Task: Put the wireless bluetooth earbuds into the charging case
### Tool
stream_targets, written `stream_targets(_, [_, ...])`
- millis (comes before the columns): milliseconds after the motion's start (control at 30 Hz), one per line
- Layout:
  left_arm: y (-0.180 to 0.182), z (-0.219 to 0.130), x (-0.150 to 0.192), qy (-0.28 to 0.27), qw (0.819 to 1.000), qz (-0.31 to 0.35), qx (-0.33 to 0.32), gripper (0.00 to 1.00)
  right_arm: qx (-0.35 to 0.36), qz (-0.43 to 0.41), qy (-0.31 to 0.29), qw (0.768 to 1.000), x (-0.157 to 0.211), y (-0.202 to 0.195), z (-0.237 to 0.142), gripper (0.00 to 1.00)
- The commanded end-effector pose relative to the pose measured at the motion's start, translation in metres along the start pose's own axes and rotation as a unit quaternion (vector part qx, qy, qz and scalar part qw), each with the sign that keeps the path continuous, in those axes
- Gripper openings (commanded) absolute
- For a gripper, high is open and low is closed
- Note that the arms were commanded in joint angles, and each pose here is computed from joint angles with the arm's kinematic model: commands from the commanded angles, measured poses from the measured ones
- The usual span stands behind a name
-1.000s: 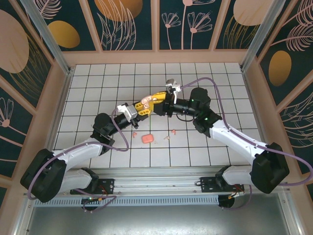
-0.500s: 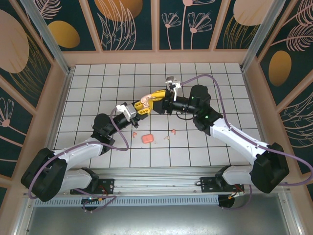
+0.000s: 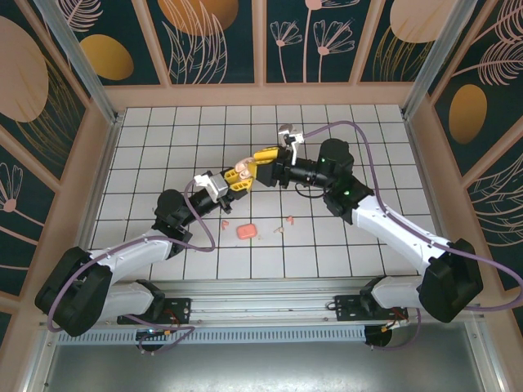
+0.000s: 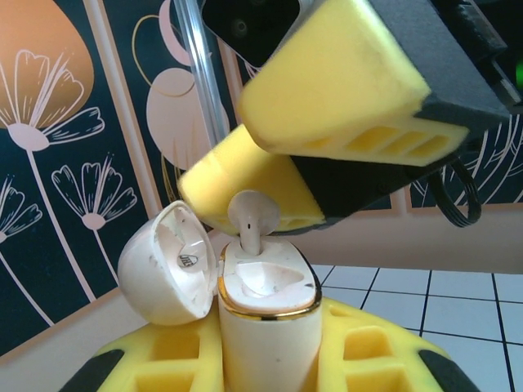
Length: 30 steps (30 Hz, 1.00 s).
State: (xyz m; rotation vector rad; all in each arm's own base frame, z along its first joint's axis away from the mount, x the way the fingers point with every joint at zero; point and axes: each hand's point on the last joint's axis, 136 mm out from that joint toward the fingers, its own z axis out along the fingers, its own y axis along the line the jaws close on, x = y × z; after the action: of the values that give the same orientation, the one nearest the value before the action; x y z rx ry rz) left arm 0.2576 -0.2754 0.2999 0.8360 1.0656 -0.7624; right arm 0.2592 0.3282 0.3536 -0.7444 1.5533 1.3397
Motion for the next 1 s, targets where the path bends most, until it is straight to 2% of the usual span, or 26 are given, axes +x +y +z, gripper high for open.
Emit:
stream_targets(0, [-0.012, 0.003, -0.023, -0.035, 0.999, 0.013, 0.027, 0.12, 0.008, -0.013, -0.033, 0.999, -0.028, 0.0, -0.001, 0.52])
stream_targets(500, [-0.007, 0.003, -0.023, -0.034, 0.999, 0.005, 0.015, 0.13, 0.015, -0.007, -0.041, 0.999, -0.04, 0.005, -0.015, 0.52])
stream_targets(700, [-0.006, 0.003, -0.023, -0.035, 0.999, -0.007, 0.011, 0.13, 0.052, 0.009, -0.038, 0.998, -0.052, -0.002, -0.031, 0.53])
stream_targets(800, [-0.006, 0.003, -0.023, -0.035, 0.999, -0.009, 0.01, 0.13, 0.075, 0.051, -0.022, 0.996, -0.049, -0.008, -0.036, 0.52])
stream_targets(967, [-0.005, 0.003, -0.024, -0.035, 0.999, -0.01, 0.008, 0.13, 0.124, 0.195, 0.013, 0.973, -0.036, -0.04, -0.047, 0.49])
